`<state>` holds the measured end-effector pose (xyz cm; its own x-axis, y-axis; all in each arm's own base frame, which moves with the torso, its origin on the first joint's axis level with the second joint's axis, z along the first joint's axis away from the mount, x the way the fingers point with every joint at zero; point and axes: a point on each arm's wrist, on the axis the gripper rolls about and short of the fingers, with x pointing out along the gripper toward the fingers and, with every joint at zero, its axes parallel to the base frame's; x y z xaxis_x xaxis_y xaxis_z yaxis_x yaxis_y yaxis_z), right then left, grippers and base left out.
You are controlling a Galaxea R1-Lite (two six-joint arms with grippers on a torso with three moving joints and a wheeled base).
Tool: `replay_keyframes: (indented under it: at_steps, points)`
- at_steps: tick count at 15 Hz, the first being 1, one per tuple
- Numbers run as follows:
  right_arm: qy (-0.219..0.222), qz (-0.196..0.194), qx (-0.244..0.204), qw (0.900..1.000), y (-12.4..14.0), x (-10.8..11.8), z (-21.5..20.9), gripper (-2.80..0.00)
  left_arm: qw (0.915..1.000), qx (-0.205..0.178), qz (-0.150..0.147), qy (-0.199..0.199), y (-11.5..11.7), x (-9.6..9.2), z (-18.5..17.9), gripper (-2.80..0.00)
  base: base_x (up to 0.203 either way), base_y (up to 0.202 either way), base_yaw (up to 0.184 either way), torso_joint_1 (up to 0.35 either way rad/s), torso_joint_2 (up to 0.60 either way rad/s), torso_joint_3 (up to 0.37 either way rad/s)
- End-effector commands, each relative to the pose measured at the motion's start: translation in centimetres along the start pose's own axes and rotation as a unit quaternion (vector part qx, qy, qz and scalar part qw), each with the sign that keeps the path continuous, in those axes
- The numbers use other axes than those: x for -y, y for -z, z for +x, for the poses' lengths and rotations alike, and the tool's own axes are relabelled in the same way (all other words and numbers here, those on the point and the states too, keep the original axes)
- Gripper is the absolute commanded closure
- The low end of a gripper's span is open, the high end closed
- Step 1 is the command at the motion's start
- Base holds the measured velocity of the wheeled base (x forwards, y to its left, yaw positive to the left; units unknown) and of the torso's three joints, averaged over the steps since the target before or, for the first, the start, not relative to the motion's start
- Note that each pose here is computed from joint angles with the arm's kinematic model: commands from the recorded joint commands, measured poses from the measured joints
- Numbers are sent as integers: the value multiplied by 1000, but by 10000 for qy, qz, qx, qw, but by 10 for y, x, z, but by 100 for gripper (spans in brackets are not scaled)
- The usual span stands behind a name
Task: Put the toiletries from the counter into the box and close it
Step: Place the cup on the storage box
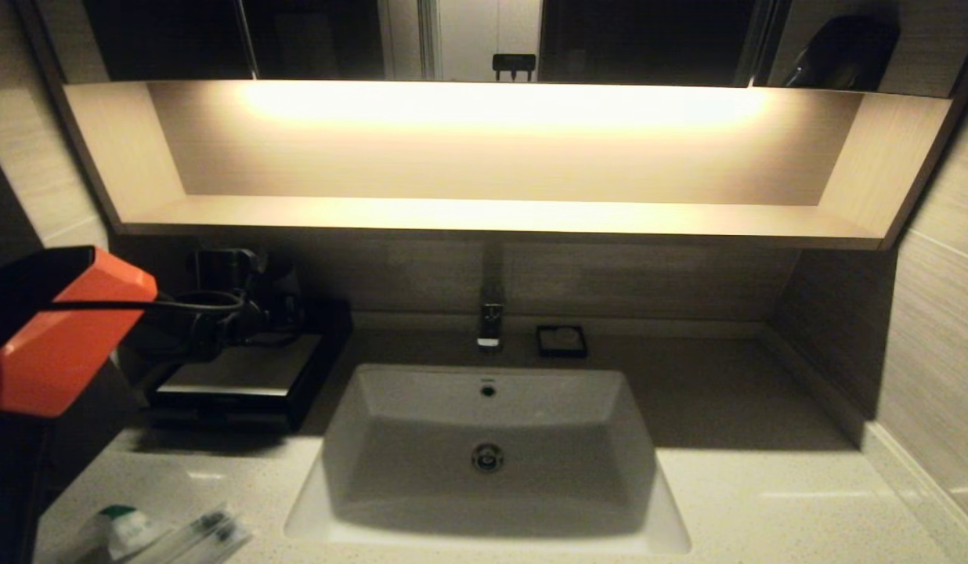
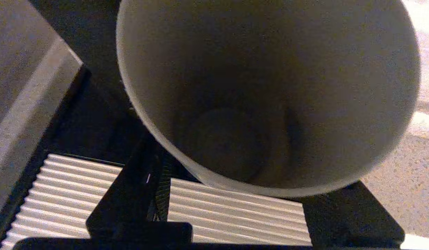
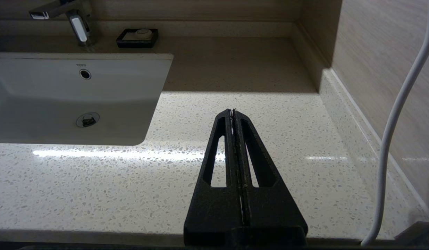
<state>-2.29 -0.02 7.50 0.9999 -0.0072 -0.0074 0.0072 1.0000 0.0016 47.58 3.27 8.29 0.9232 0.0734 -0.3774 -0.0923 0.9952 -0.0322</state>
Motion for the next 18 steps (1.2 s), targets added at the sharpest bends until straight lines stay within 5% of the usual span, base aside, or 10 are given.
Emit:
replay_keyframes:
  at_steps: [1,18]
  points:
    - [2,-1,-1,10000,0,0,0,0,10000,18,-14,-13,1,-1,3,0,0,0,0,0,0,0]
    - [2,-1,-1,10000,0,0,0,0,9999,141,-18,-45,-2,-1,13,0,0,0,0,0,0,0]
